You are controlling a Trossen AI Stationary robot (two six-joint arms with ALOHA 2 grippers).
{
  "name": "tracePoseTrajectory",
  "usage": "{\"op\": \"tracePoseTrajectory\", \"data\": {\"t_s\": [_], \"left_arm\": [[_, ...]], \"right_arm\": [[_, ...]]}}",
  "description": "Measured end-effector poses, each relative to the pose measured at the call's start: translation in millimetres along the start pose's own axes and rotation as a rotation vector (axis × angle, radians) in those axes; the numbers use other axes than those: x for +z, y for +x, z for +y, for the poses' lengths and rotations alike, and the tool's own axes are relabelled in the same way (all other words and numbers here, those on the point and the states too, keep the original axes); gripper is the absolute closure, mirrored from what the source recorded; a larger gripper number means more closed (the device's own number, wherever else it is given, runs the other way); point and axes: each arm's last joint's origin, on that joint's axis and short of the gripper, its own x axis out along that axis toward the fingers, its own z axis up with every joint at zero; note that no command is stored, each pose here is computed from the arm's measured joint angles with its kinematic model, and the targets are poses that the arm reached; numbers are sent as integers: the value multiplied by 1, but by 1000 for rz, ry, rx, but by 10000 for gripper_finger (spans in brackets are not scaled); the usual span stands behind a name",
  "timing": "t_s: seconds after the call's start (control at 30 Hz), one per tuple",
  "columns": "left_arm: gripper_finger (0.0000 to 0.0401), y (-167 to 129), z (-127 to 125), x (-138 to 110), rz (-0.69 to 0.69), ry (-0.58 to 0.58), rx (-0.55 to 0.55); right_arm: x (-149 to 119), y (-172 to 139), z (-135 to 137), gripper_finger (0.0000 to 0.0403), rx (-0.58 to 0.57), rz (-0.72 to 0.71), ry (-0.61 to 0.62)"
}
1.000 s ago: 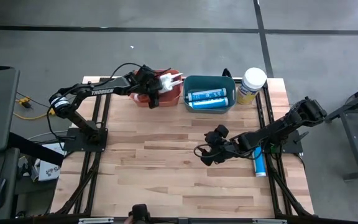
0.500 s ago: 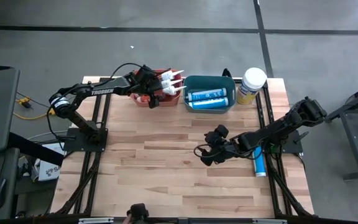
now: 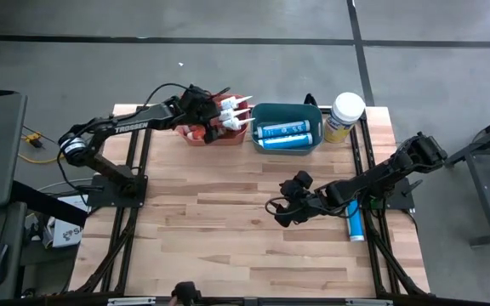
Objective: Pick & place silicon tubes, Sealant and Lysol wipes
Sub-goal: Put the blue sealant into the blue bin
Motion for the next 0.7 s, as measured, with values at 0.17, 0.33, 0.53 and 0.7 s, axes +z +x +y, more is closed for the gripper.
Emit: {"op": "tracePoseTrajectory", "data": {"t_s": [0.17,0.33,0.53,0.7], "left_arm": [[124,-20,3,9,-27,-35,-12],[172,-47,3,15,-96,-80,-69],[265,-76,0,17,-170,-120,-177],[372,-92,-11,18,-215,-109,-232]], "right_arm": [[0,0,0,61,0,-1,4],[0,0,0,61,0,0,4],[0,0,0,61,0,0,3],[0,0,0,61,0,0,2]]}}
